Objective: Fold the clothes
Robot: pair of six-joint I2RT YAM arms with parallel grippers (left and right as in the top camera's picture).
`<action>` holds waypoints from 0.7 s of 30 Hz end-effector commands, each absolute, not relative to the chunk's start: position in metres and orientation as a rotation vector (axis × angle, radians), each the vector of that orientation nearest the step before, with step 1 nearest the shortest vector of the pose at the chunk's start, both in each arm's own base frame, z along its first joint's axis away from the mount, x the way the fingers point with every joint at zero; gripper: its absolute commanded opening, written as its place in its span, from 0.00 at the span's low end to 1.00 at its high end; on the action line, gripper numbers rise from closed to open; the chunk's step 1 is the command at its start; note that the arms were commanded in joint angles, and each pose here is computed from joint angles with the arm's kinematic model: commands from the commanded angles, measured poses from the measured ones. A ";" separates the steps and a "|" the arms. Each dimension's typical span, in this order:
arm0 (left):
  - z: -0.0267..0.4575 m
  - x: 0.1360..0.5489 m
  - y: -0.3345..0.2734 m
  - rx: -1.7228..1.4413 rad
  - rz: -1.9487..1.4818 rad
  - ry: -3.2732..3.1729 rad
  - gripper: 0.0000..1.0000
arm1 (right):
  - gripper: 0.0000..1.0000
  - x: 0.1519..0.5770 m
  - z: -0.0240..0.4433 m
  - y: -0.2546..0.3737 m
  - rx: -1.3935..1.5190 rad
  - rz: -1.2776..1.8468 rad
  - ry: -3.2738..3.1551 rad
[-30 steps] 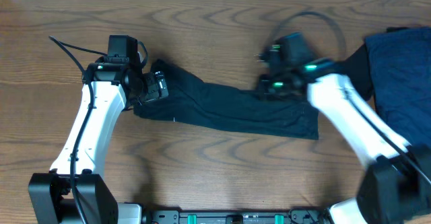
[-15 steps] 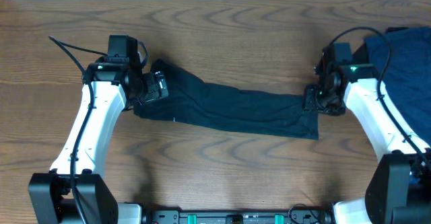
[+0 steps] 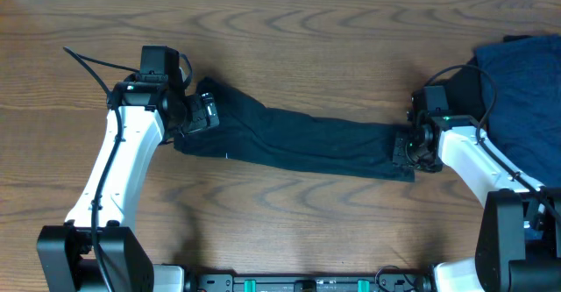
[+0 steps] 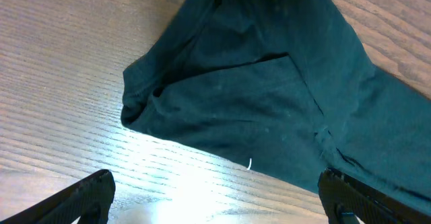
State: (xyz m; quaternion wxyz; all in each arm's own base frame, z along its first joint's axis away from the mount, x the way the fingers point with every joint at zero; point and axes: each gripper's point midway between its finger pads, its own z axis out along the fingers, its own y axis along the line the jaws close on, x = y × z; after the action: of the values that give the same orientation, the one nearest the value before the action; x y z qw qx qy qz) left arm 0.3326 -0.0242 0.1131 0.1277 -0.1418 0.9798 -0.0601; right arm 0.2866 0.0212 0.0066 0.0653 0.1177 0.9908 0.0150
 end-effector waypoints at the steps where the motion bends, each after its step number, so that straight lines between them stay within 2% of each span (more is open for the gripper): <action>1: 0.107 0.330 -0.022 -0.424 -0.159 2.870 0.98 | 0.52 0.285 -0.001 0.015 0.403 0.011 2.986; 8: 0.107 0.330 -0.022 -0.424 -0.159 2.870 0.98 | 0.43 0.286 -0.003 0.016 0.454 0.020 2.965; 15: 0.107 0.330 -0.022 -0.424 -0.159 2.870 0.98 | 0.49 0.285 -0.004 0.013 0.444 -0.001 2.967; 21: 0.107 0.330 -0.022 -0.424 -0.159 2.870 0.98 | 0.49 0.285 -0.013 0.014 0.439 0.016 2.941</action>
State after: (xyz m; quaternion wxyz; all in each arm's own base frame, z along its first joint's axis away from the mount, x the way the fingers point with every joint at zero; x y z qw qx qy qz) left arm 0.3327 -0.0242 0.1131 0.1278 -0.1418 0.9798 -0.0602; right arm 0.2922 0.0181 -0.0043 0.0926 0.1404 0.9857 0.0119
